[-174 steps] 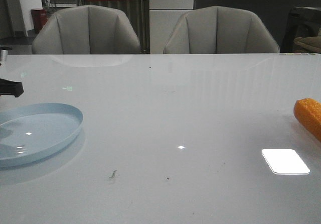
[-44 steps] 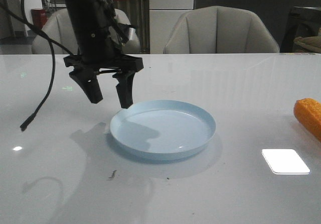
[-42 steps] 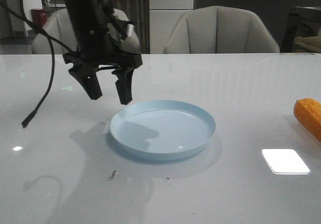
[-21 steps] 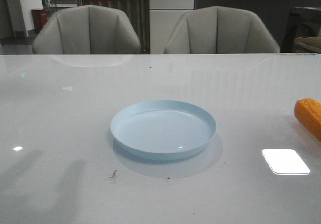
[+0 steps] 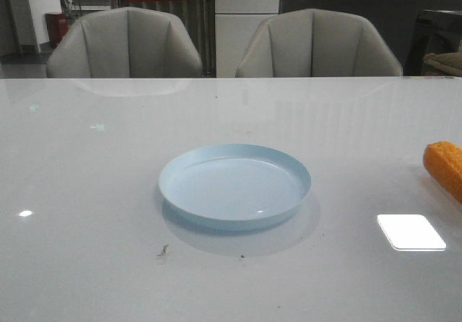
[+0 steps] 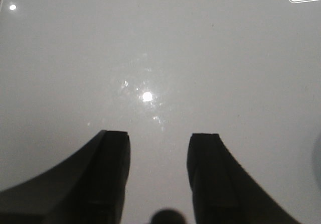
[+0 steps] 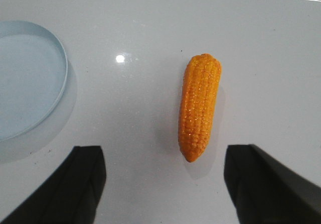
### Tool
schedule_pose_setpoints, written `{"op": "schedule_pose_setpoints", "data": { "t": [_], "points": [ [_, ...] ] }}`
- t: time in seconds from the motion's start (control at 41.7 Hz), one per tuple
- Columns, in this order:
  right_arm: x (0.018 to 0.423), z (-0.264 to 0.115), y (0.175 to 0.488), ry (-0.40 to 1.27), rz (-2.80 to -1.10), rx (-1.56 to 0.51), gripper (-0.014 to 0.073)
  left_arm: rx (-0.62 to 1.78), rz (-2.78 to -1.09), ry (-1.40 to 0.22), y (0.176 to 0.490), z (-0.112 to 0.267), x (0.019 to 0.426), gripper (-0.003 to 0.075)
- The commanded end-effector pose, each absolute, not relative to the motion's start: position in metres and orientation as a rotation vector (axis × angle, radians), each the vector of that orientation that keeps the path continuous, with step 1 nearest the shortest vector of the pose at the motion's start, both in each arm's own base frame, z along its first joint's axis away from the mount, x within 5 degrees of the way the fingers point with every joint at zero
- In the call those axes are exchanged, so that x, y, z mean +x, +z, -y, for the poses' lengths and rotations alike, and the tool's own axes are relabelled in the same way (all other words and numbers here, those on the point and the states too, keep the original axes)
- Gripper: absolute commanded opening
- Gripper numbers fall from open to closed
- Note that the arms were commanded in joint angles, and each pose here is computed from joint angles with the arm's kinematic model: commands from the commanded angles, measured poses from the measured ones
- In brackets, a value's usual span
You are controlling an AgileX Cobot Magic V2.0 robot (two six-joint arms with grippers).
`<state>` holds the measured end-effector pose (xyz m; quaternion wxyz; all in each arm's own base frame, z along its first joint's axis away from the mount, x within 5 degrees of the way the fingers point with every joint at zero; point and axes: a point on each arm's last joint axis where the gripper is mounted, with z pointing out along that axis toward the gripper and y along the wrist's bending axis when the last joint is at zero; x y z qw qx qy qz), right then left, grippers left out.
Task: Place corn on plate with both arms
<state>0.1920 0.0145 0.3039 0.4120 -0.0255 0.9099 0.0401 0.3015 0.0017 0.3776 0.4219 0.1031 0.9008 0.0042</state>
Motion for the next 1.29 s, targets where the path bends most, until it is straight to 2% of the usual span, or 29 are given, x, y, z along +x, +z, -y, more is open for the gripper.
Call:
{"op": "schedule_pose_setpoints", "data": {
  "t": [0.0, 0.192, 0.312, 0.551, 0.719, 0.839, 1.055, 1.271],
  "points": [
    [0.196, -0.014, 0.322, 0.087, -2.184, -0.07, 0.0597, 0.234, -2.084, 0.042, 0.384, -0.002, 0.271, 0.0337],
    [0.195, -0.014, 0.321, 0.088, -2.194, -0.071, 0.0597, 0.212, -2.104, 0.054, 0.336, -0.002, 0.228, 0.0337],
    [0.194, -0.014, 0.319, 0.089, -2.216, -0.073, 0.0597, 0.201, -2.102, 0.052, 0.322, -0.001, 0.21, 0.0337],
    [0.206, -0.011, 0.325, 0.075, -2.241, -0.06, 0.0597, 0.202, -2.099, 0.048, 0.322, -0.001, 0.201, 0.0337],
    [0.24, 0.001, 0.34, 0.059, -2.309, 0.01, 0.0597, 0.194, -2.101, 0.037, 0.322, 0.0, 0.201, 0.0337],
    [0.269, 0.012, 0.339, 0.048, -2.408, 0.055, 0.0597, 0.184, -2.1, 0.024, 0.322, 0.0, 0.201, 0.0337],
    [0.322, 0.017, 0.319, 0.057, -2.532, 0.062, 0.0597, 0.184, -2.1, 0.024, 0.322, 0.0, 0.201, 0.0337],
    [0.358, 0.02, 0.278, 0.069, -2.686, 0.066, 0.0597, 0.184, -2.1, 0.024, 0.322, 0.0, 0.201, 0.0335]
  ]
}}
